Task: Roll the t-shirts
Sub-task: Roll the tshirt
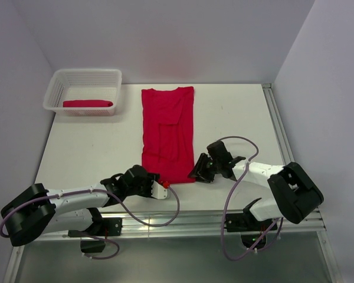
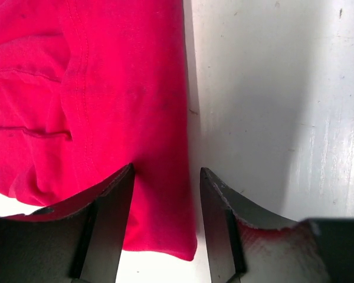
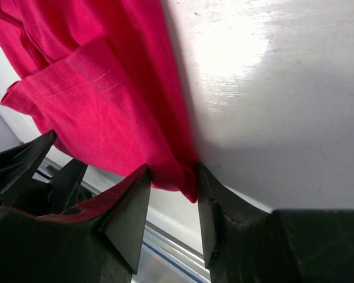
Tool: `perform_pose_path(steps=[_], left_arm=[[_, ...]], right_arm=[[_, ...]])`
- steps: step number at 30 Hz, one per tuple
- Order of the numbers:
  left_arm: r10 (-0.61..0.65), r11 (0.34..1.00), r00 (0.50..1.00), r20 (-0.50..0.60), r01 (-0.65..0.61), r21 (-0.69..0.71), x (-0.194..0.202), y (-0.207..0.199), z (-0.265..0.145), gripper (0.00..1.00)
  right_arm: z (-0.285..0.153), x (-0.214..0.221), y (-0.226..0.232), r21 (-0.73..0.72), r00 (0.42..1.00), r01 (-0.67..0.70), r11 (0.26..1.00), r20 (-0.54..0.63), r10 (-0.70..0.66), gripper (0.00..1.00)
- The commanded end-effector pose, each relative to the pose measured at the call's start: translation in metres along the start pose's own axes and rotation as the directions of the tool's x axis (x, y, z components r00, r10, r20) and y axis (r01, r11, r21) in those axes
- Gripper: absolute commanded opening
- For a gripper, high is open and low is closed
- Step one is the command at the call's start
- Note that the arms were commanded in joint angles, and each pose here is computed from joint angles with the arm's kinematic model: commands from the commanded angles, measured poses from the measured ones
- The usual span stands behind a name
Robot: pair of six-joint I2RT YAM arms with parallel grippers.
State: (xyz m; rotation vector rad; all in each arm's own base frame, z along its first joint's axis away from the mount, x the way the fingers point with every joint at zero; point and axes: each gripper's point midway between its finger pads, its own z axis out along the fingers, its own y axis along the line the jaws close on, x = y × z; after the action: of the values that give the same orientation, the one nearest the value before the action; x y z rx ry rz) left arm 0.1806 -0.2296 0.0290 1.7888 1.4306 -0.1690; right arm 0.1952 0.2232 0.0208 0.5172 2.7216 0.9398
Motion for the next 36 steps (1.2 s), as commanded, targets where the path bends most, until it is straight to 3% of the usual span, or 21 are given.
perform_pose_path(steps=[1,6,11,19,36], left_arm=[[0.002,1.000,0.999,-0.044,0.000,0.031,0.009,-0.008,0.000,0.54],[0.011,0.998,0.997,-0.078,-0.006,0.067,0.015,-0.013,0.000,0.49],[0.038,0.995,0.996,-0.084,-0.030,0.093,0.020,-0.021,-0.007,0.64],[0.051,0.997,0.995,-0.084,-0.046,0.066,0.026,-0.017,-0.014,0.70],[0.065,0.994,0.993,-0.101,-0.056,0.094,0.045,-0.018,-0.019,0.69]], right_arm=[[-0.004,-0.008,0.004,0.014,1.000,-0.008,1.000,0.028,0.008,0.44],[-0.002,-0.010,0.008,0.008,1.000,-0.017,1.000,0.024,0.016,0.39],[-0.005,-0.012,0.012,-0.002,0.999,-0.019,1.000,0.034,0.019,0.41],[-0.006,-0.015,0.017,-0.013,0.999,-0.020,1.000,0.040,0.021,0.40],[-0.005,-0.014,0.020,-0.026,0.999,-0.029,0.999,0.036,0.030,0.39]])
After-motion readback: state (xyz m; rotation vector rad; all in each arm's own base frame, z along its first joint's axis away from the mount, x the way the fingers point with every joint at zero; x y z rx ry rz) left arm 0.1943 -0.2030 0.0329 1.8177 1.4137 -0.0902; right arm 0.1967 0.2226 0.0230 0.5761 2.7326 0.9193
